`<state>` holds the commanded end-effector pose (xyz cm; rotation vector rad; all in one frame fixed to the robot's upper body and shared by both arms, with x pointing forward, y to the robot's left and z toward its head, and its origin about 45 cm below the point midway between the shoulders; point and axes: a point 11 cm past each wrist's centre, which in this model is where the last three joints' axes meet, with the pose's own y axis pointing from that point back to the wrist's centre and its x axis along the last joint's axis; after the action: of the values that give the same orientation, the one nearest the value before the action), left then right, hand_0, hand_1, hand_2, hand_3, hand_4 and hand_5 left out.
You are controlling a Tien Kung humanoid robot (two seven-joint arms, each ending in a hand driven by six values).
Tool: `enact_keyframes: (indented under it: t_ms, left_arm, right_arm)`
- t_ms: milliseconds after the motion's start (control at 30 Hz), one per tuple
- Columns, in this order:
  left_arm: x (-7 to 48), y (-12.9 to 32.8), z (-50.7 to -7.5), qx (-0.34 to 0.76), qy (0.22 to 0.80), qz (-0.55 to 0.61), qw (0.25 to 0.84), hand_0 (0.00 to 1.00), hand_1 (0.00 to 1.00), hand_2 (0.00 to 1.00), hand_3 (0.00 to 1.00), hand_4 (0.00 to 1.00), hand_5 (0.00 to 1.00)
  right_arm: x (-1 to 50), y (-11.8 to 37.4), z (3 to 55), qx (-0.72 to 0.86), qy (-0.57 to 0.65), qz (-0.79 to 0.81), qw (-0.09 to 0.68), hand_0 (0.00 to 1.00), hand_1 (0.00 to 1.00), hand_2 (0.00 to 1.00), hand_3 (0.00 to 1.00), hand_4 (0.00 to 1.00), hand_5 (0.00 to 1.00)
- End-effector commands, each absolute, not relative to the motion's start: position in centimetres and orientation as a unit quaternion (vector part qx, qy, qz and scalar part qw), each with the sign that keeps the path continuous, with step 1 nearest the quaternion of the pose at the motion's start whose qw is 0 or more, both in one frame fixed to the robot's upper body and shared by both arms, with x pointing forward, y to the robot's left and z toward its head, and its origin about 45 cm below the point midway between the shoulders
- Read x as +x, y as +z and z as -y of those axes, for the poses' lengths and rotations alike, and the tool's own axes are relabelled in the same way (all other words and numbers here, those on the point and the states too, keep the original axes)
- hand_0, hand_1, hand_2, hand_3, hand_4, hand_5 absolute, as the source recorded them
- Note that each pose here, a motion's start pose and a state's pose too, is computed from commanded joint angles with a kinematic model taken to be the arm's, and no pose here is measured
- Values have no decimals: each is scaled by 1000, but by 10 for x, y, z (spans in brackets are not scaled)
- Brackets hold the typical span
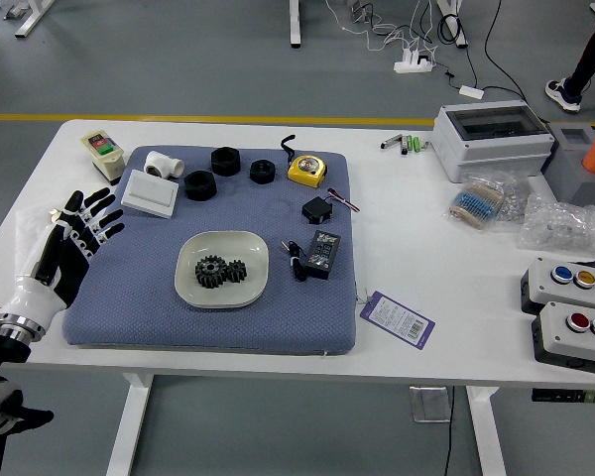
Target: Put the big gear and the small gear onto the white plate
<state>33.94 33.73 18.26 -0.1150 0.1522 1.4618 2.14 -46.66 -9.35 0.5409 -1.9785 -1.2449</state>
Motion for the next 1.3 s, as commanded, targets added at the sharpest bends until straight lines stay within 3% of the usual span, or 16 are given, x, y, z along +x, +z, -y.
enact_keyframes:
  t_ms: [1300]
  left_arm:
    - [338, 183, -347, -48, 681, -60, 728, 859, 878, 936, 854, 878, 866]
  right_arm:
    - [27, -92, 468, 210, -481, 773, 357, 710, 715, 748, 565, 794, 659]
